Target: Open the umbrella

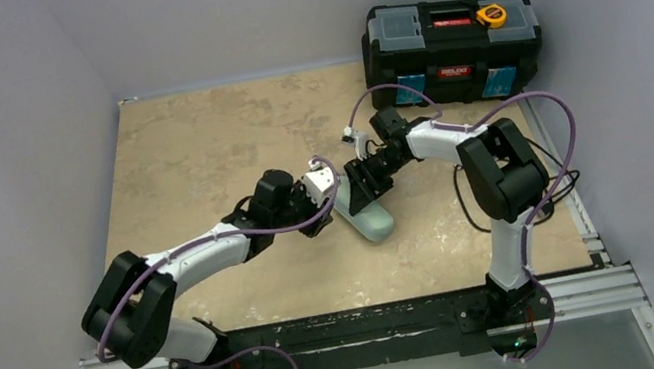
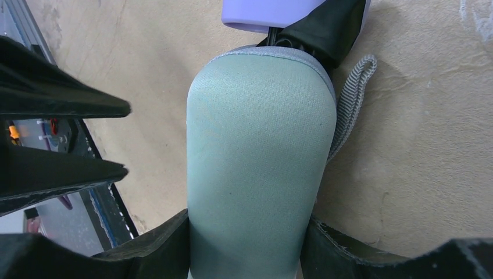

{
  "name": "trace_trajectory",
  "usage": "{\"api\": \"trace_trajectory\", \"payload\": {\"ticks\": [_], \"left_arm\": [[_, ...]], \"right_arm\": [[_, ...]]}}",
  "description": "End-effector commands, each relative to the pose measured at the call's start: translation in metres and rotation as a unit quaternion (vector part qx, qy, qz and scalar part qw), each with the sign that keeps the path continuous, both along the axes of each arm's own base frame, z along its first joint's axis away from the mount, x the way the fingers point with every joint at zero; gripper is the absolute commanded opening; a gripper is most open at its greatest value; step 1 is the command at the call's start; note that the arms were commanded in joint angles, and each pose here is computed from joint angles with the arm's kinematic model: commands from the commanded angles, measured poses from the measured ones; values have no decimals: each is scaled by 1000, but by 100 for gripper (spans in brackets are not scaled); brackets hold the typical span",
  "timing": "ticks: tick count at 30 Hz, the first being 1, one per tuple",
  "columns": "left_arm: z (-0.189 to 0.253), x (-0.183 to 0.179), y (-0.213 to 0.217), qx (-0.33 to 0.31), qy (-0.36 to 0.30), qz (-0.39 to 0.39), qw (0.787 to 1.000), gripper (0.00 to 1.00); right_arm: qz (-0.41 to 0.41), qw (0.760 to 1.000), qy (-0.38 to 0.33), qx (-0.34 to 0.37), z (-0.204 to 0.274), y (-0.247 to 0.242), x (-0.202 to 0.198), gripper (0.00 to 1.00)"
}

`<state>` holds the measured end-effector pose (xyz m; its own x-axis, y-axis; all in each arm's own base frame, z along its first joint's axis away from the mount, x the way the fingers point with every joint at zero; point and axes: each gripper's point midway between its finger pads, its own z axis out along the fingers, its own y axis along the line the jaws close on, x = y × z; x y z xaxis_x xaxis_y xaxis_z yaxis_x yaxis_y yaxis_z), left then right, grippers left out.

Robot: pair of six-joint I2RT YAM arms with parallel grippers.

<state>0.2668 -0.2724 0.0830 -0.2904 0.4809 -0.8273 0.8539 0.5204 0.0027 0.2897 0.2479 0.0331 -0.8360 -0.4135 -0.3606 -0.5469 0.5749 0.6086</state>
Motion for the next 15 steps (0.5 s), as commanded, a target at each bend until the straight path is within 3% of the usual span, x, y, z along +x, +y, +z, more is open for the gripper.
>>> {"api": "trace_trajectory", "payload": {"ticks": [1,15], "left_arm": [[16,23,-26,-44,-38,-8,998,43],[-2,50,-44,-43,-43,3,998,40]], "right_arm": [[5,995,19,-100,-34,-38,-19,43],[33,994,9,-100,-33,-45,-26,38]]}}
